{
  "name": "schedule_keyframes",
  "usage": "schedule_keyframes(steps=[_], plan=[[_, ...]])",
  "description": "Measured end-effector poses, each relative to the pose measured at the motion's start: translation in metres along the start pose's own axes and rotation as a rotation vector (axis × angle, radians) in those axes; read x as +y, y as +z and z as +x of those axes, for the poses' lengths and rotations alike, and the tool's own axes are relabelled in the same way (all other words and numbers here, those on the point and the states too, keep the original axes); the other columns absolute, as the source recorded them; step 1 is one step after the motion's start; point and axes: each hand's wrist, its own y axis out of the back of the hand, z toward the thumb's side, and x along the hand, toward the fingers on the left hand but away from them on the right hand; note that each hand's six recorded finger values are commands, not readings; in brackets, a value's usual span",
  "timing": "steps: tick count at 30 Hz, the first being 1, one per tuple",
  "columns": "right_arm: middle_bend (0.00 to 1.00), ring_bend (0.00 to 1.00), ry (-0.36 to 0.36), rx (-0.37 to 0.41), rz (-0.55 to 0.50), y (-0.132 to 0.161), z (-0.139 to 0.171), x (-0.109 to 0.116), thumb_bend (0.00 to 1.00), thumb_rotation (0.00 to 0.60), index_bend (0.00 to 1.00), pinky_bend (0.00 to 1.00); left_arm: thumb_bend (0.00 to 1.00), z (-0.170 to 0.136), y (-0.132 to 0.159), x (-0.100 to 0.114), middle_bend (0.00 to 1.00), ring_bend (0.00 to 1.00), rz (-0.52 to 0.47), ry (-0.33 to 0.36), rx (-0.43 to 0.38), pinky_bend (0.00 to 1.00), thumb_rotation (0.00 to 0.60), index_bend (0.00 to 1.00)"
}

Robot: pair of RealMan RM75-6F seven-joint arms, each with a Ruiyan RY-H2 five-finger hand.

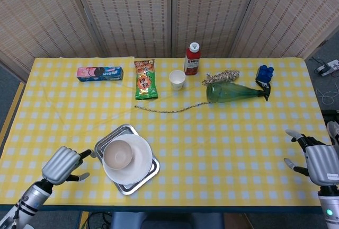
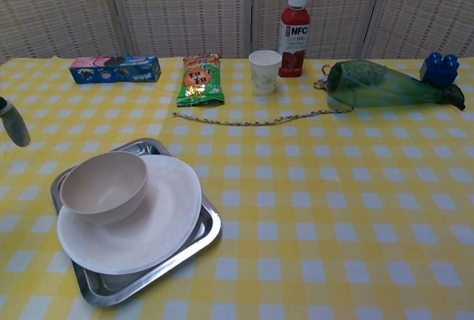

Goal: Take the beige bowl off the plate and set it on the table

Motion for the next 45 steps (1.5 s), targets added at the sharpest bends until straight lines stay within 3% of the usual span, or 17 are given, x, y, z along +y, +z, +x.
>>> schedule_keyframes(steps=[6,19,38,45], plan=[[0.41,0.43,-0.019,-0.005,-0.027,-0.005,0.003,0.008,0.04,0.6,0.25,0.62,0.15,0.024,0.019,-0.009,1.0,1.0,0.022,-0.048,-0.051,1.0,0.6,0.45],[0.41,0.43,-0.054,-0.022,-0.058,-0.017,0.009,0.022,0.04,0.6,0.25,0.62,0.15,0.055,0.044,-0.027,1.0,1.0,0.109,-0.063,-0.114,1.0,0.6,0.47],[0.41,0.43,-0.059,-0.015,-0.085,-0.019,0.011,0.025,0.04,0.6,0.25,0.62,0.15,0.056,0.039,-0.051,1.0,1.0,0.177,-0.136,-0.076,1.0,0.6,0.55],[0.41,0.43,-0.05,-0.012,-0.08,-0.017,0.01,0.023,0.04,0.6,0.25,0.62,0.23,0.059,0.035,-0.058,1.0,1.0,0.189,-0.157,-0.051,1.0,0.6,0.56]])
